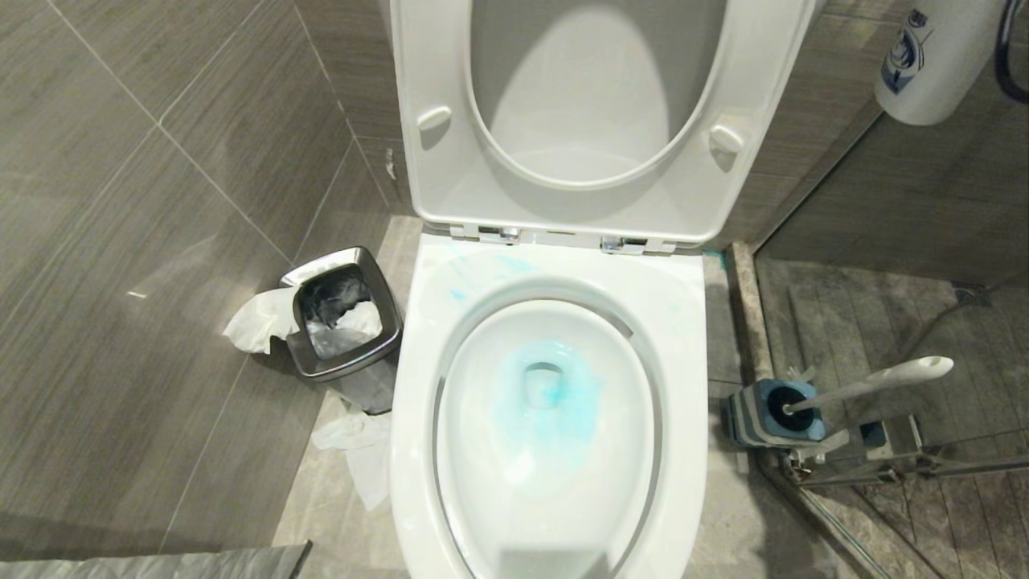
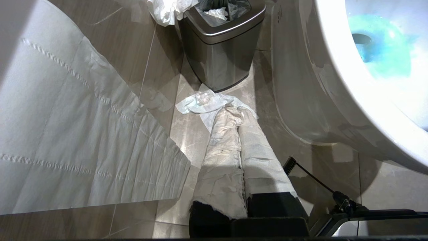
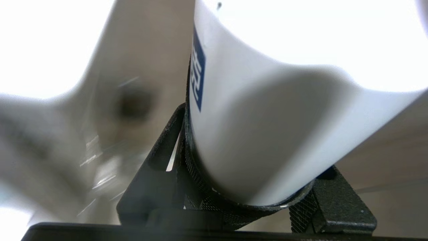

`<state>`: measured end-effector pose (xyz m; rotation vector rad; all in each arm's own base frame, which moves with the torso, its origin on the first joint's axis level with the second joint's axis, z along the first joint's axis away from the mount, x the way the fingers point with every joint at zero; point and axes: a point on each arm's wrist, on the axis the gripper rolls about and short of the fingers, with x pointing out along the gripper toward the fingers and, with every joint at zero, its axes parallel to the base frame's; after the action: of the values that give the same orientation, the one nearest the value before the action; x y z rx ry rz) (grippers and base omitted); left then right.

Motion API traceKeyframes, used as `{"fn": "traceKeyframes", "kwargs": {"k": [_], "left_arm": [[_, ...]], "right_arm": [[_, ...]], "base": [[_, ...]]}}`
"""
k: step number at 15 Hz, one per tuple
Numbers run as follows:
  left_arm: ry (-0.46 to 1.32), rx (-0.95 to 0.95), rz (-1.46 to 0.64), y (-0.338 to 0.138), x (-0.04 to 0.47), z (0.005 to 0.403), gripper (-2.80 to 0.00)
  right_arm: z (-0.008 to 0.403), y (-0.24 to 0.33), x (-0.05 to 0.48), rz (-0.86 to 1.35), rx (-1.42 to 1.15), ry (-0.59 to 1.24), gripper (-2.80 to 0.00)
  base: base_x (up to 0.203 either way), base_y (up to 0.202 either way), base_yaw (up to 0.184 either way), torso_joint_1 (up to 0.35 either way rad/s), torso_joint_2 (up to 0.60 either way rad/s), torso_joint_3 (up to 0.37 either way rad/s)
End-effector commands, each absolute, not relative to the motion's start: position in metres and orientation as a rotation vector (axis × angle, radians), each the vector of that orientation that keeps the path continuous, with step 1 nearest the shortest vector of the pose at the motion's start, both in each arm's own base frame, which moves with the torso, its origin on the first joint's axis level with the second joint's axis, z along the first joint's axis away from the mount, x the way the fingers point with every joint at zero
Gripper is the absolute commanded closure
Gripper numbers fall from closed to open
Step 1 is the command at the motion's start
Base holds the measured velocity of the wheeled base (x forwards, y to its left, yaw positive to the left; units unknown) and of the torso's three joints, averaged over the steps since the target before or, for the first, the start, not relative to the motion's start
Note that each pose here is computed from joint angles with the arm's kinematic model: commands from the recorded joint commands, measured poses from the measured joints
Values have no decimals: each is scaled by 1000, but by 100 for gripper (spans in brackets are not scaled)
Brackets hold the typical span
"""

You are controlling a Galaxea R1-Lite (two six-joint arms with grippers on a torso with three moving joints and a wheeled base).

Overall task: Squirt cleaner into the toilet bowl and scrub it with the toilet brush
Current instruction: Place the cleaning agent on the floor

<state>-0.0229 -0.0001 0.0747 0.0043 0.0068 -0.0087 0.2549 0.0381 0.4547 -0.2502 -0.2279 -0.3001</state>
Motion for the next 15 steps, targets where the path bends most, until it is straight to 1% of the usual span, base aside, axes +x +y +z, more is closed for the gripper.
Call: {"fn": "traceKeyframes", "kwargs": {"k": [1, 3, 7, 12, 15], "left_arm": [[9, 5, -9, 0, -23, 74, 0], [9, 5, -8, 0, -23, 74, 0], [9, 5, -9, 0, -23, 74, 0], [9, 5, -8, 0, -23, 74, 0], [9, 5, -9, 0, -23, 74, 0]], "right_arm": [[447, 15, 232, -53, -94, -146, 0], [435, 13, 235, -39, -71, -90, 0], [425, 13, 234, -40, -77, 15, 0], [418, 9, 234, -124, -78, 40, 0], [420, 3, 237, -151, -73, -20, 0]], "base": [[0, 0, 0, 0, 0, 0], [0, 0, 0, 0, 0, 0], [0, 0, 0, 0, 0, 0], [0, 0, 0, 0, 0, 0], [0, 0, 0, 0, 0, 0]]}}
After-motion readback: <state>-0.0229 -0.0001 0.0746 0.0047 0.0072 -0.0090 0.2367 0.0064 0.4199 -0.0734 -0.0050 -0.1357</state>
